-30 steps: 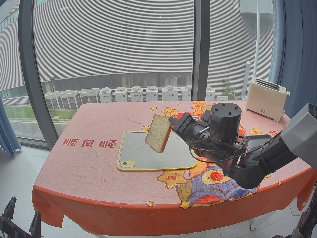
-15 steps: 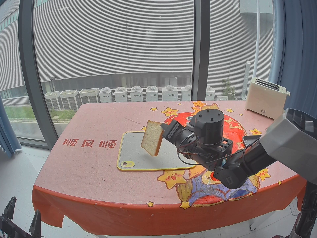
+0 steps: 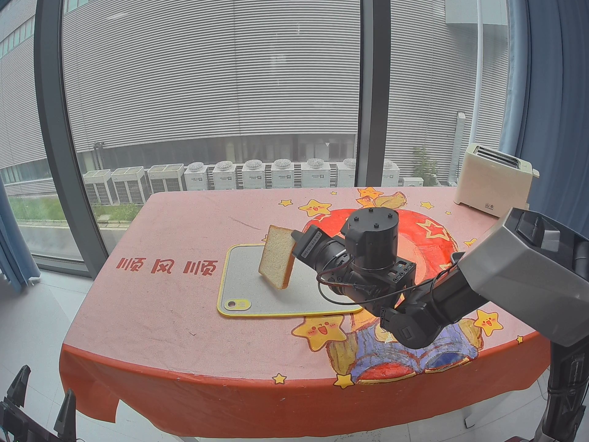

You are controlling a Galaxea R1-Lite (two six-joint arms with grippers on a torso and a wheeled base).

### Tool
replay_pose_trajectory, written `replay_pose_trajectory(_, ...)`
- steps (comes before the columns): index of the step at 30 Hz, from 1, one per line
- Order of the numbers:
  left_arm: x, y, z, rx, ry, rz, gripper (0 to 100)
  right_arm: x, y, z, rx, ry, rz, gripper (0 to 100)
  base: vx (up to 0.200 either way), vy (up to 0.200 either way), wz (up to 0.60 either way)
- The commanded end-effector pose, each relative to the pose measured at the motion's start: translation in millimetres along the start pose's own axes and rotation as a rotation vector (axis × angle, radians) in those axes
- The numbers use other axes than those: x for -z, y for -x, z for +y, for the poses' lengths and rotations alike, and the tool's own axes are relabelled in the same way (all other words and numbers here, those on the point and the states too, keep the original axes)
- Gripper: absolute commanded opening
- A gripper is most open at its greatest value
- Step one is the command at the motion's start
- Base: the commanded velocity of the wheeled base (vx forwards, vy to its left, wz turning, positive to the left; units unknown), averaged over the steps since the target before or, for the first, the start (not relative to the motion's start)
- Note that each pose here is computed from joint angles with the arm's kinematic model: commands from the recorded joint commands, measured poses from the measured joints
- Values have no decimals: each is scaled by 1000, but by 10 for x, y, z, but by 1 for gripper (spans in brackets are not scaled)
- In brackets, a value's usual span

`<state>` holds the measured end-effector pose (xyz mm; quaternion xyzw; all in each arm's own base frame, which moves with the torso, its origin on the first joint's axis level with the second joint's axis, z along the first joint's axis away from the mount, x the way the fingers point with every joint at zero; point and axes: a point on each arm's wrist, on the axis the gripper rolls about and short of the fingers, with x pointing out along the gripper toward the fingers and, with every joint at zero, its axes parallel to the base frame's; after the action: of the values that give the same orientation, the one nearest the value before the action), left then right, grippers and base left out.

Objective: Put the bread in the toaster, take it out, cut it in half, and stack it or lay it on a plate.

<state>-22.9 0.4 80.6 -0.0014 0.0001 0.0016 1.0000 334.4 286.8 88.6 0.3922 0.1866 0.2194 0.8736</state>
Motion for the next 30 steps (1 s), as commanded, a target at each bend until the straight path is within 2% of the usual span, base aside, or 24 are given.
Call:
replay_pose_trajectory(1,52,-1,0,0,0,1,100,46,-9,-26,8,2,10,0,0,0,0)
replay_pose_trajectory(17,52,-1,0,-1,0,1,100,-50,28,-101,36,12,-6,0,0,0,0)
replay_pose_trajectory(21,52,-1,0,-1,0,1,100,-74,70,-114,88,27,21,0,0,0,0)
replay_pose_trajectory(22,52,-1,0,-1,0,1,100,-74,70,-114,88,27,21,100,0,0,0)
replay_pose_trajectory(30,52,-1,0,0,0,1,100,-233,191,42,176,45,43,100,0,0,0)
